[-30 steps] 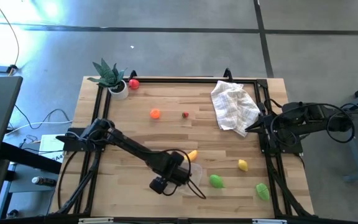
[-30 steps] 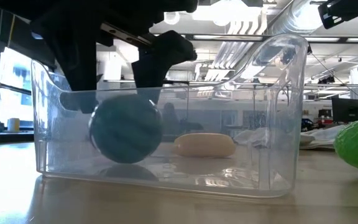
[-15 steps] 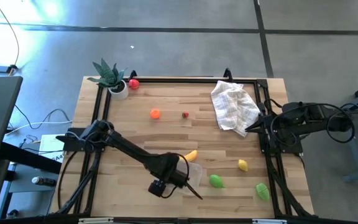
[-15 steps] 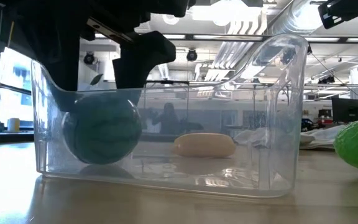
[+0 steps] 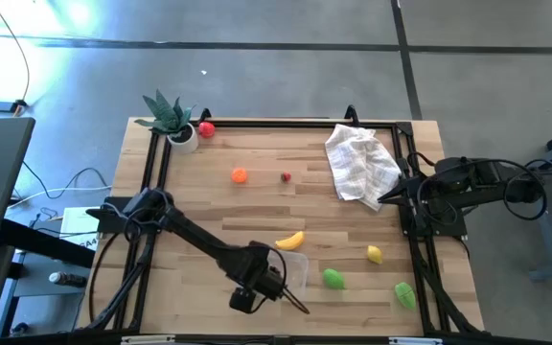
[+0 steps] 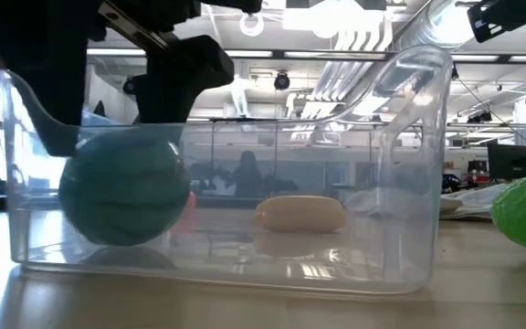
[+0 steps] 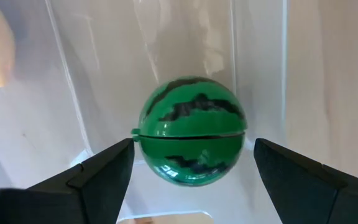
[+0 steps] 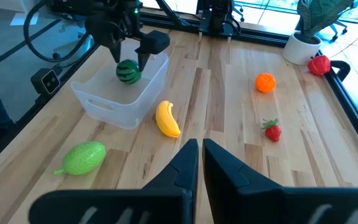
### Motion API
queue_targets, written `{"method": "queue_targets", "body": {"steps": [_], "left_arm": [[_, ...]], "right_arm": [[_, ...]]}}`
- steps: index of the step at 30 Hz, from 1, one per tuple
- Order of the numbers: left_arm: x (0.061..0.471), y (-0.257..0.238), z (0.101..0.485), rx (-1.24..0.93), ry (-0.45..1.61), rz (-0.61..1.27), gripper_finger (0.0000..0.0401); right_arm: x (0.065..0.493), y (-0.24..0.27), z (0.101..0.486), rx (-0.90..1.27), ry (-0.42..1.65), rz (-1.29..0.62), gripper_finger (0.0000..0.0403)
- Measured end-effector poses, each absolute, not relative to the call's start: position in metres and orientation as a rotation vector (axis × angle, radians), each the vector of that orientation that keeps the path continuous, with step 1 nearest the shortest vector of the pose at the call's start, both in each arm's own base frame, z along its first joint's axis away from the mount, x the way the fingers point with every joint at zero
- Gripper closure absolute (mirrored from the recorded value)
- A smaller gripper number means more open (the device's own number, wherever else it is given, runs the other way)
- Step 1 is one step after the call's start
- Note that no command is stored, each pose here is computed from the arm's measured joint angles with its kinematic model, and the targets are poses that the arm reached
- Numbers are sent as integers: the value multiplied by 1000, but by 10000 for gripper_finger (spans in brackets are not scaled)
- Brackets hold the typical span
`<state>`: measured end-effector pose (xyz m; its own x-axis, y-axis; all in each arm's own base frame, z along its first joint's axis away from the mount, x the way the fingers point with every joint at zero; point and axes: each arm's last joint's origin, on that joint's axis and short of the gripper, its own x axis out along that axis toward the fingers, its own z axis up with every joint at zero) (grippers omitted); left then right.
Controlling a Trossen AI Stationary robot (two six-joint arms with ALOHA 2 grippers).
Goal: Pick and placing Produce into tupperware
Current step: Put the tangerine into the bin
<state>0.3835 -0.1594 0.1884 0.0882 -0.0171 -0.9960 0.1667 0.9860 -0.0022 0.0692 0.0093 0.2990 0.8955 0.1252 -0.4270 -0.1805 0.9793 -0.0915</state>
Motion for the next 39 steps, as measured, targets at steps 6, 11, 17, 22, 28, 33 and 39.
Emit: {"method": "queue_targets", "body": {"steps": [6, 11, 17, 22, 28, 33, 39], "left_arm": [[384, -167, 189, 33, 1453, -90, 80], [384, -169, 189, 23, 1448, -84, 80], [384, -167, 189, 36, 1448, -78, 80], [384, -166, 202, 90, 1460, -76, 80], [387, -162, 244, 212, 1422, -44, 80], [385, -146, 285, 276, 1438, -28, 80], [388, -111, 332, 302, 1369, -34, 80]], "right_arm": [[69, 9, 299, -130, 433, 158, 386], [69, 9, 299, -130, 434, 159, 386], [69, 9, 299, -130, 433, 159, 386], [69, 9, 299, -130, 433, 159, 386], [69, 9, 299, -130, 433, 159, 386], [69, 9, 299, -130, 433, 159, 386], [69, 9, 299, -130, 433, 159, 386]]}}
